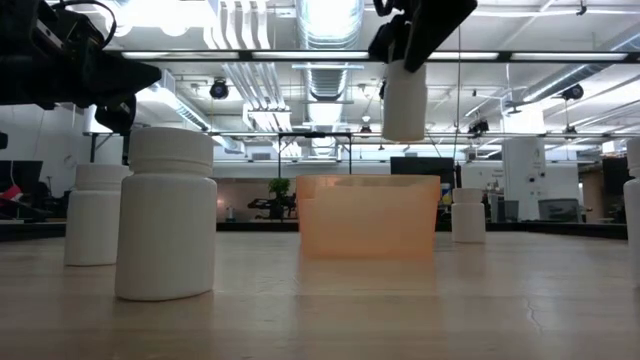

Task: Pick and place pill bottles into a basket
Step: Put the middle right white pill bottle into the orange bin

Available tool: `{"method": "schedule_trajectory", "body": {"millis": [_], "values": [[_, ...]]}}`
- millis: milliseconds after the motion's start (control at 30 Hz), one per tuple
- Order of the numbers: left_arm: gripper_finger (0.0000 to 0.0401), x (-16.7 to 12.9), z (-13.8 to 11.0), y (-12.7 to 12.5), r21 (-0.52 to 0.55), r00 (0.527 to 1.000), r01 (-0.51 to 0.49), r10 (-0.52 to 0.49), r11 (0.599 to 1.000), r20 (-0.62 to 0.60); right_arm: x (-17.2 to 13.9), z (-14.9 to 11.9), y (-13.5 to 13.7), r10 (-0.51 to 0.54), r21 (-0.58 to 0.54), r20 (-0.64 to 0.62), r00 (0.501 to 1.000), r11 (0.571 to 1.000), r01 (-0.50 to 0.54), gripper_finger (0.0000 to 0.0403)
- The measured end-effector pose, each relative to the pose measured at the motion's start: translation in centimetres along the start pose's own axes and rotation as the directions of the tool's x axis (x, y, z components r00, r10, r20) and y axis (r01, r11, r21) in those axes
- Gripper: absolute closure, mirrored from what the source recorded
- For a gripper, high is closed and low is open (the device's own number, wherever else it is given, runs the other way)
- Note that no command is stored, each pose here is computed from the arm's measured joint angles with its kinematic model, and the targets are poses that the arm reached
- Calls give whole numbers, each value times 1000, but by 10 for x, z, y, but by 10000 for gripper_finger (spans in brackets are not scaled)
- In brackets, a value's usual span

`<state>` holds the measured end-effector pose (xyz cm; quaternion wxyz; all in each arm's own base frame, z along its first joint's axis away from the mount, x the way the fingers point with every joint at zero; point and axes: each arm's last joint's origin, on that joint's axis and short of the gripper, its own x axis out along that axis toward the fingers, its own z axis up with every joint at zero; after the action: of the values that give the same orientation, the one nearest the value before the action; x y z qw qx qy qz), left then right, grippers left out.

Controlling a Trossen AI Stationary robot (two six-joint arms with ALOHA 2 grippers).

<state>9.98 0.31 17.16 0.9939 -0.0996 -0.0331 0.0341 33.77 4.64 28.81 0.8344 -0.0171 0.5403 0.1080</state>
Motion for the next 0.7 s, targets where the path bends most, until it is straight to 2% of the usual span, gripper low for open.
{"method": "schedule_trajectory", "body": {"millis": [700], "values": [[401, 0, 0, 0, 0, 1000, 0, 0, 1000, -1, 44, 4, -11, 15, 37, -35, 999, 999, -13, 264]]}}
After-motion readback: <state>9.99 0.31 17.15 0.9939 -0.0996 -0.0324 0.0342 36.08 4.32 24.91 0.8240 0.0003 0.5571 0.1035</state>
